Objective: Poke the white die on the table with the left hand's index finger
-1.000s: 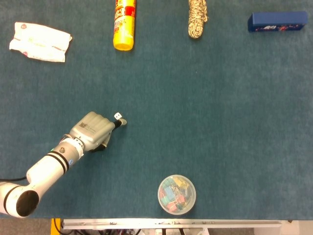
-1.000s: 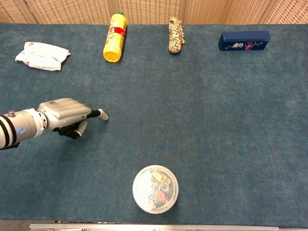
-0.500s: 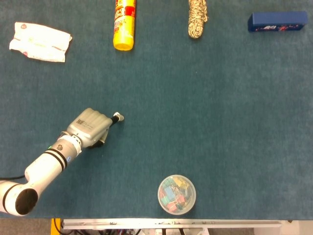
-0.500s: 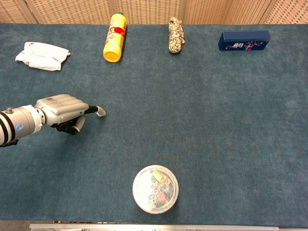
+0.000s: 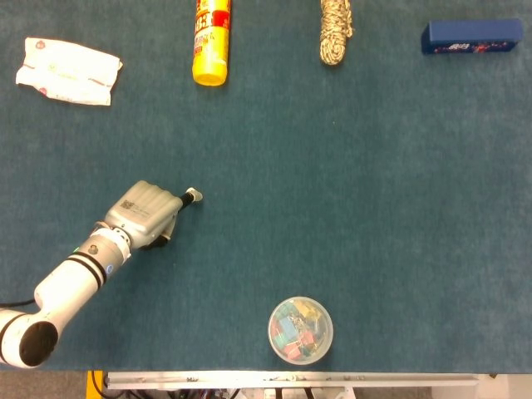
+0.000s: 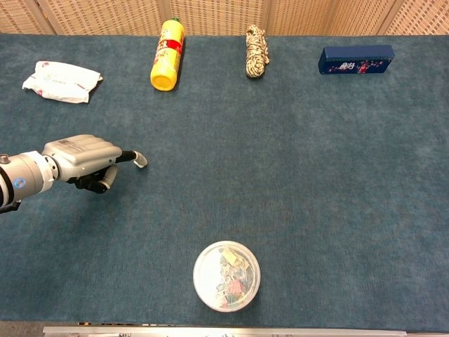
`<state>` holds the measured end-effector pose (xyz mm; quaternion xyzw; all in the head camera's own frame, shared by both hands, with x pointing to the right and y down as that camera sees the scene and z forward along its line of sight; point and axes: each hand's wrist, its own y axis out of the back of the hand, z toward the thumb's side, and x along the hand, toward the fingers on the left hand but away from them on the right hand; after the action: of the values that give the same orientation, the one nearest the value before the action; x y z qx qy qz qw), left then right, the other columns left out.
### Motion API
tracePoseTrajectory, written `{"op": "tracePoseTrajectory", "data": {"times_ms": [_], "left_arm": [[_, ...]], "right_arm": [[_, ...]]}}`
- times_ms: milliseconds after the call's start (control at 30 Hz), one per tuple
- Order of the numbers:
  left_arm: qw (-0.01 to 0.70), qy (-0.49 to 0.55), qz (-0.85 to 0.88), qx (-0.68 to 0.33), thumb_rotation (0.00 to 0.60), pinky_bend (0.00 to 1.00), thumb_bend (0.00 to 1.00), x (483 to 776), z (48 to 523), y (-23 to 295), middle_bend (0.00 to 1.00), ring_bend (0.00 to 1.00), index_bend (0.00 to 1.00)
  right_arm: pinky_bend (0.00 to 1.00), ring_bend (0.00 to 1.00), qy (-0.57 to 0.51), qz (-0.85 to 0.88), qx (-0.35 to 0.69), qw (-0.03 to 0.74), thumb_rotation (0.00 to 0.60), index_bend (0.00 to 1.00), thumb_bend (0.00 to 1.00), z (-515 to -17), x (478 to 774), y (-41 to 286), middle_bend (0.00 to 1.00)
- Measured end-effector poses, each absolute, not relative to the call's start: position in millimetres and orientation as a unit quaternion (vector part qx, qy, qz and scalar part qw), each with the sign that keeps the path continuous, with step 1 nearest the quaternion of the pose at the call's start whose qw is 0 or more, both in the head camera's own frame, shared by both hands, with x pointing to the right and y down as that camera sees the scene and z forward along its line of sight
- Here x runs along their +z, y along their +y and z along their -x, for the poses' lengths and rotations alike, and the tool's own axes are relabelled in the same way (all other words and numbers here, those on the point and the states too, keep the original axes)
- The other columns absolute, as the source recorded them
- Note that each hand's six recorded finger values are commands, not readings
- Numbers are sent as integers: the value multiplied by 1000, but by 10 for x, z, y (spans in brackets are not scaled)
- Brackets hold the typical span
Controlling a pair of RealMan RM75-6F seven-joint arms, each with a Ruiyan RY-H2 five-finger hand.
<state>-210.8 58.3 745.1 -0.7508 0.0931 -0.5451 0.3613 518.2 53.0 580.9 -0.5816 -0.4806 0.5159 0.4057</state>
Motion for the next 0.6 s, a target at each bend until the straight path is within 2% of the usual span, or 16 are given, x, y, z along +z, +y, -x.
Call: {"op": "tracePoseTrajectory", "data": {"times_ms": [600], "left_arm": [[363,104,743,-552,600,976,1000,7422,2182,535,1000,927,140]], "right_arm": [[553,374,-480,582,517,406,600,410,61,-5179,5812,530,415]]}}
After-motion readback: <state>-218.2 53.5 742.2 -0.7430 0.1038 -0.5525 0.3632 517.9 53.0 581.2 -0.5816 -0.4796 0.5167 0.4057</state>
